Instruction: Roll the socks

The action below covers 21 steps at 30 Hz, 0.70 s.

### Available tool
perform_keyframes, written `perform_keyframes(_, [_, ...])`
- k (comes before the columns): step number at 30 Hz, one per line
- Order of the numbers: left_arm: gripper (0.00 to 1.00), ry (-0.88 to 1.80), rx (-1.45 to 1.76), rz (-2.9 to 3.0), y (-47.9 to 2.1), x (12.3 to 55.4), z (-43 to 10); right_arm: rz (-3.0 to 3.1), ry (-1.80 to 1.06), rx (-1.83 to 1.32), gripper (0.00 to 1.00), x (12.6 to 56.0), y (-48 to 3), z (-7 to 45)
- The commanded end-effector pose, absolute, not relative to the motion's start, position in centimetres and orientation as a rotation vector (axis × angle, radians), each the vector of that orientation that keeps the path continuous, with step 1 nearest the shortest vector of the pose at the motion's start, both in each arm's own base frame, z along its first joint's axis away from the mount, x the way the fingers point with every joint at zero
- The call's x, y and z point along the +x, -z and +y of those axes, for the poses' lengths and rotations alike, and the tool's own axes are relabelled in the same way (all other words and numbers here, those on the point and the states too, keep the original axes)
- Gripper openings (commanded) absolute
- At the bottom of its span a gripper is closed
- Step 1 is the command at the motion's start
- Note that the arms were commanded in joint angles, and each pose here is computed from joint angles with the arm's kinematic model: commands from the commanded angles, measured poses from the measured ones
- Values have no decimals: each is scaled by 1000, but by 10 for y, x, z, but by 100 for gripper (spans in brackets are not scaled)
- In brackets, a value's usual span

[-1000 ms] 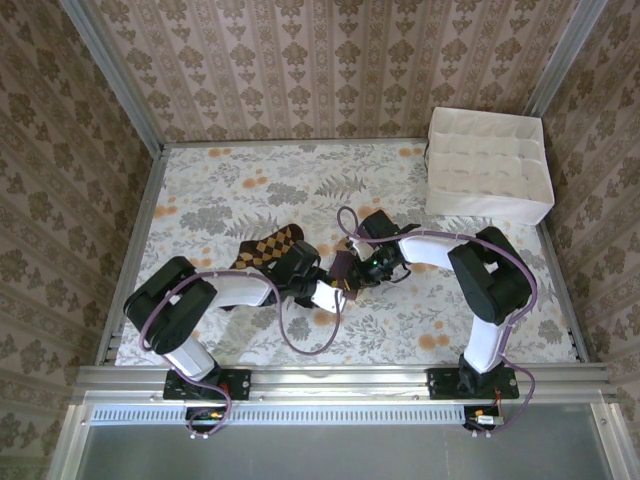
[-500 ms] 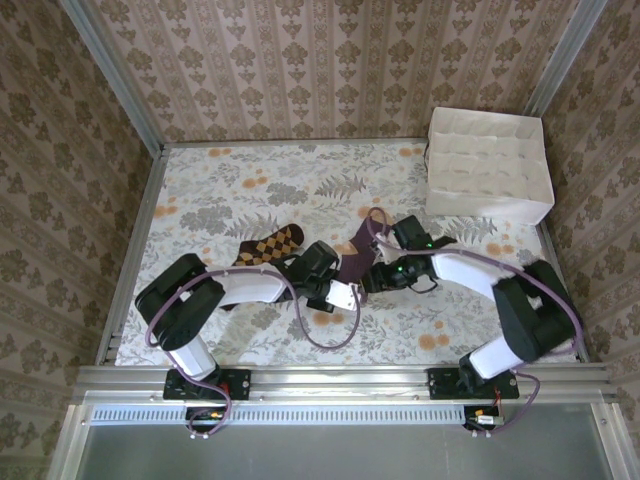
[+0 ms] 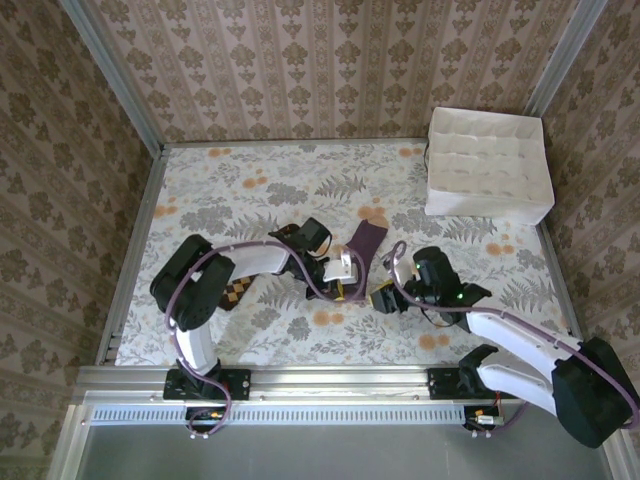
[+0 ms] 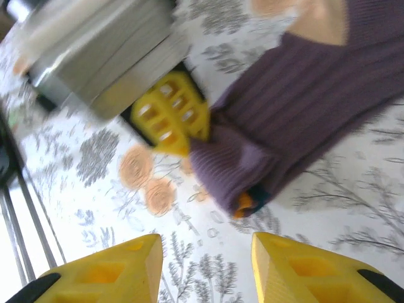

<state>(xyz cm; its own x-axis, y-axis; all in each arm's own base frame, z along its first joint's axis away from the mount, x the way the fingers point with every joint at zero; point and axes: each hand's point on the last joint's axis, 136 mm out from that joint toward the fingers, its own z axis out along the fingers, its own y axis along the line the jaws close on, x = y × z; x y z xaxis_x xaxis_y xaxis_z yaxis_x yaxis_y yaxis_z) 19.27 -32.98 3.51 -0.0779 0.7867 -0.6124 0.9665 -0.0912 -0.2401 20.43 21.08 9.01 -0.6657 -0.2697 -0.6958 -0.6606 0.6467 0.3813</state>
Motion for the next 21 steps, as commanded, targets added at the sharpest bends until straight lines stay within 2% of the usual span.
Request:
perform_keyframes(1, [0, 1228, 1849, 2099, -42, 170, -319, 2038, -714, -922, 43, 206, -104, 226])
perform_keyframes(12, [0, 1288, 1844, 2133, -43, 175, -322, 1950, -634, -1072, 52, 216, -93, 243])
perform_keyframes(21, [0, 1319, 1835, 2131, -46, 176, -322, 1898, -637, -1180, 53, 225, -80, 262])
